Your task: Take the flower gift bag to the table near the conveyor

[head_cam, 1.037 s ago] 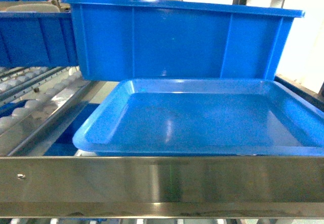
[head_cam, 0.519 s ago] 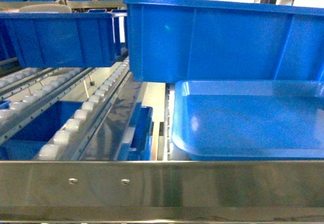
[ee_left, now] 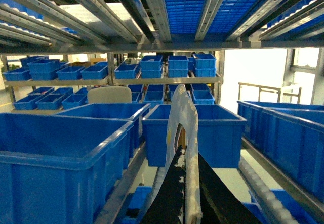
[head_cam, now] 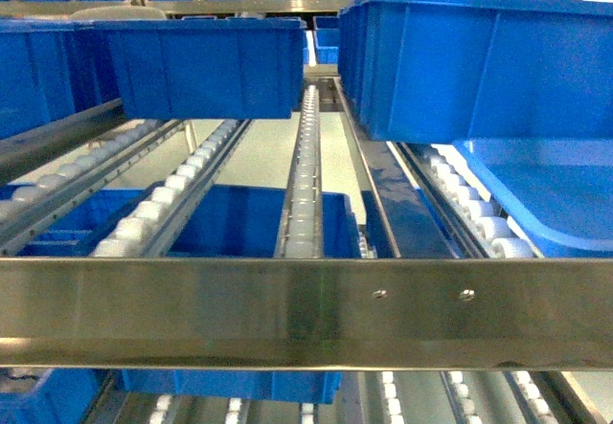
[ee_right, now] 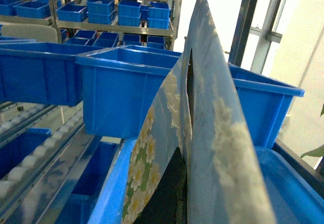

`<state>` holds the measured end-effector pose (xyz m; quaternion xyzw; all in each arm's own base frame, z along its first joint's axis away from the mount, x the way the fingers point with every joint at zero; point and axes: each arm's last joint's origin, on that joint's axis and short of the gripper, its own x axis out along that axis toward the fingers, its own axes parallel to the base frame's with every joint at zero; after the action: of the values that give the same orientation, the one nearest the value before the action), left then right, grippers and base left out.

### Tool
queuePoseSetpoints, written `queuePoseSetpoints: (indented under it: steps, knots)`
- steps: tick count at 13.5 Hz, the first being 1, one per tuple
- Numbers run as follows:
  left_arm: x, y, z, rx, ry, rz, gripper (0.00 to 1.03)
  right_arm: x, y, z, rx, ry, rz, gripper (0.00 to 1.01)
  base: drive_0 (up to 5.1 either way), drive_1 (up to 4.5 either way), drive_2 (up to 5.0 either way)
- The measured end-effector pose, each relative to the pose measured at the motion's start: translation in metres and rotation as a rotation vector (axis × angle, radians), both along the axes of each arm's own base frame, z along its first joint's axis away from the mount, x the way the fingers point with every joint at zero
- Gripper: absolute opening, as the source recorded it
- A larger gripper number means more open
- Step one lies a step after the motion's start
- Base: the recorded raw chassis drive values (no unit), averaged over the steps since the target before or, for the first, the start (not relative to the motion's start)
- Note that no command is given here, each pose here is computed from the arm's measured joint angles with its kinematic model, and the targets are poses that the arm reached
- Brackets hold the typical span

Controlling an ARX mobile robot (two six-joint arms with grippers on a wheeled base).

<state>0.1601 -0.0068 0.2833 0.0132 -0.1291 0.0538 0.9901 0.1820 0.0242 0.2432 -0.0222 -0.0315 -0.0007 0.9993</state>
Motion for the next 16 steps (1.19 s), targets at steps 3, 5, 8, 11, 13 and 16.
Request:
queuePoseSetpoints:
  steps: [3,5,8,11,13,16]
  knots:
    - [-0.0003,0.0,0.0004,0.0,-0.004,0.0,0.02,-0.0001,-0.0001,0.0002,0.0,-0.002,-0.001,0.02,-4.5,0.49,4.0]
    - [-0.0002,0.0,0.0003,0.0,-0.003,0.0,0.02,-0.0001,-0.0001,0.0003,0.0,-0.002,-0.001,0.02,-4.7,0.7,3.9]
    - [-0.0005,0.0,0.0005,0.0,-0.005,0.0,0.02,-0.0001,-0.0001,0.0002,0.0,-0.002,-0.001,0.02,-4.7,1.23,3.7]
    - [-0.0001,0.0,0.0,0.0,0.0,0.0,0.02,0.0001,-0.0001,-0.0003,0.0,0.003,0.0,0.02,-4.7,1.09,3.7]
    - [-0.0002,0.0,0.0002,0.0,-0.002,0.0,0.02,-0.0001,-0.0001,0.0002,0.0,-0.002,-0.001,0.02,-4.9,1.14,3.5]
    - [0.0,0.0,-0.0001,0.0,0.0,0.0,0.02,0.0,-0.0001,-0.0001,0.0,0.001,-0.001,0.02,-4.8,1.15,3.5]
